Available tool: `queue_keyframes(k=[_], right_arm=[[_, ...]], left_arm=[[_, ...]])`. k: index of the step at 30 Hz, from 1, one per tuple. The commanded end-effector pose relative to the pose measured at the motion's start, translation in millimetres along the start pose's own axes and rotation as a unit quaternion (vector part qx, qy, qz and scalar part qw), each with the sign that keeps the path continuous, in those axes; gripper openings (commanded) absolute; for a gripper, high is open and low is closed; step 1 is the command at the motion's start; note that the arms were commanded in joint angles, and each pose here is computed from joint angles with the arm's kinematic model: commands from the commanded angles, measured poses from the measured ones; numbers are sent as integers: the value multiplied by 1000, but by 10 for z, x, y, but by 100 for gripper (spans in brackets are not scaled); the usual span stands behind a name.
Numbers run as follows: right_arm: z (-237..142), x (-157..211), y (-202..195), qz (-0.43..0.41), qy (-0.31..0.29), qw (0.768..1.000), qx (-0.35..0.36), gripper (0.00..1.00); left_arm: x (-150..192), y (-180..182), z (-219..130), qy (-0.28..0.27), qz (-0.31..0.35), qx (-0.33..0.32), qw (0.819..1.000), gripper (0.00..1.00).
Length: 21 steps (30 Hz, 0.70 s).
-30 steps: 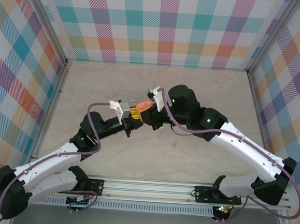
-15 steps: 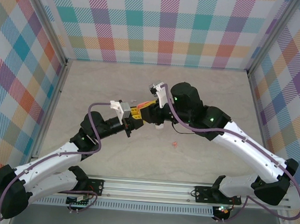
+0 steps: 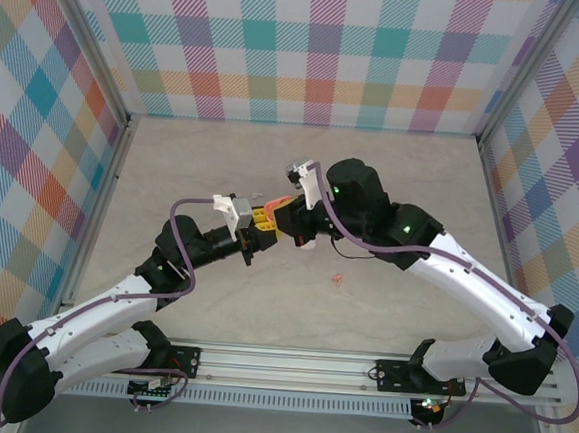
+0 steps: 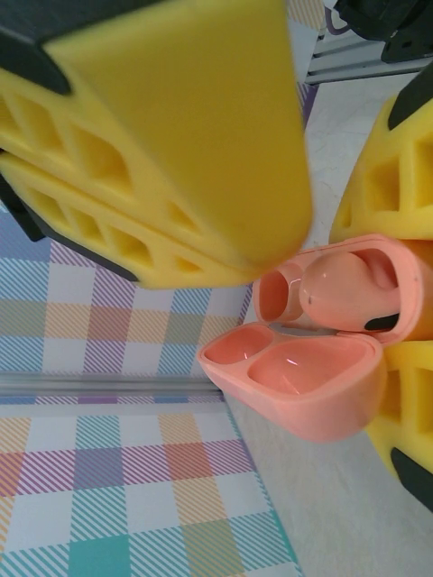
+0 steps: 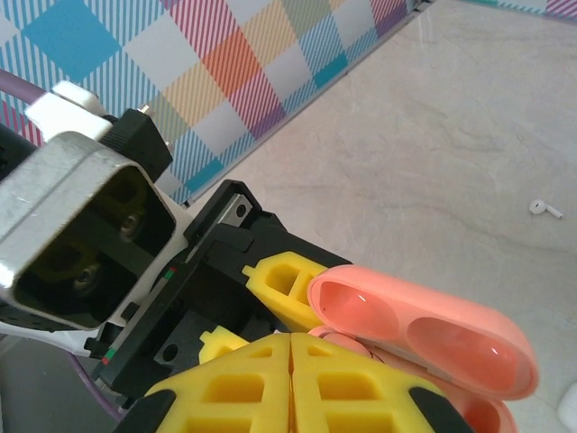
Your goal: Insert wireless bluetooth earbuds into charging case
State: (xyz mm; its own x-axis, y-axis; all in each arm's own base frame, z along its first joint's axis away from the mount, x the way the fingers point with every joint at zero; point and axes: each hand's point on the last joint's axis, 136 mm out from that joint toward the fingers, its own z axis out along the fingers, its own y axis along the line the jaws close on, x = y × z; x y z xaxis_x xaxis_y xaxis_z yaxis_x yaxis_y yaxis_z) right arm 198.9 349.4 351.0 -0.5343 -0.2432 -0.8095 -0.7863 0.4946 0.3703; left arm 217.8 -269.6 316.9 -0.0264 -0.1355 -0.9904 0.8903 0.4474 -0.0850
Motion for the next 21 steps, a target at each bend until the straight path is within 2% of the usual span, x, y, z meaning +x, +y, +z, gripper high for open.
queue_keyframes(k=[1, 8, 12, 16, 21], right_arm=[[18, -9, 39, -1, 9, 1000, -11, 10], [-231, -236, 120, -10, -41, 999, -12, 10], [-400, -307, 53, -7, -63, 998, 15, 11], [-541, -250, -182, 10, -60, 996, 73, 13], [-821, -54, -656, 81, -44, 983, 160, 13]], left_arm=[[-273, -96, 26, -31, 22, 17, 999, 11], [-173, -30, 9, -21, 19, -1, 1000, 10], [-68, 17, -35, -12, 16, -17, 1000, 10], [54, 47, -106, 2, 13, -31, 999, 10], [167, 45, -227, 21, 16, -42, 999, 10]])
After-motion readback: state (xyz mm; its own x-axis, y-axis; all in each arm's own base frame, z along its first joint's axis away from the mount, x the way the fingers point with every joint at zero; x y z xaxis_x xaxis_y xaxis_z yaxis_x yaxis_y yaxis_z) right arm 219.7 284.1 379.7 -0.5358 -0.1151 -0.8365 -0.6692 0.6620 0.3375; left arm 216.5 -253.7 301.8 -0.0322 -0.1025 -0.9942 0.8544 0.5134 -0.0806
